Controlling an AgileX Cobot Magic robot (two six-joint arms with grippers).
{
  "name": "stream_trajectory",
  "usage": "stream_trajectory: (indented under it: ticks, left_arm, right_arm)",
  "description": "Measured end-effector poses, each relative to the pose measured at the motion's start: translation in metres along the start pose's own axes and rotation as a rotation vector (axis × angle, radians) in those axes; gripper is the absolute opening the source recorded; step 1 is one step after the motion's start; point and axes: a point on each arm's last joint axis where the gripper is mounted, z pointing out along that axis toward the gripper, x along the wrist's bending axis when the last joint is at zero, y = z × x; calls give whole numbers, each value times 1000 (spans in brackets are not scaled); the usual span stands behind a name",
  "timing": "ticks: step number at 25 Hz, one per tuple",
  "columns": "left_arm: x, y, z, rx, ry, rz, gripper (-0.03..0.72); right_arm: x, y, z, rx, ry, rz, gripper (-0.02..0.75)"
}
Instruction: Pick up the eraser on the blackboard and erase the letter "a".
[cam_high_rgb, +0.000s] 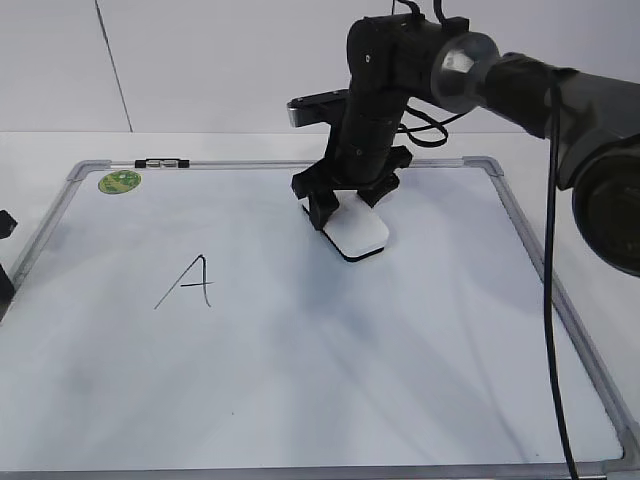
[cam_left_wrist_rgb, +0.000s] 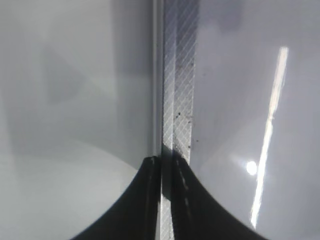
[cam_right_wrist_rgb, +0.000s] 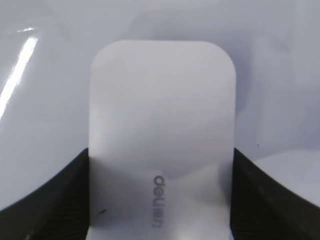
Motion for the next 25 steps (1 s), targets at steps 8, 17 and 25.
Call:
stream_trajectory:
  ticks: [8, 17, 25]
  left_arm:
    - [0, 0, 0, 0, 0, 0, 17]
    - [0, 0, 0, 0, 0, 0, 17]
    - [0, 0, 0, 0, 0, 0, 17]
  right_arm:
    - [62, -2, 3, 8, 36, -145, 547]
    - [99, -7, -3, 5, 62, -220, 547]
    - [103, -7, -86, -112, 62, -237, 547]
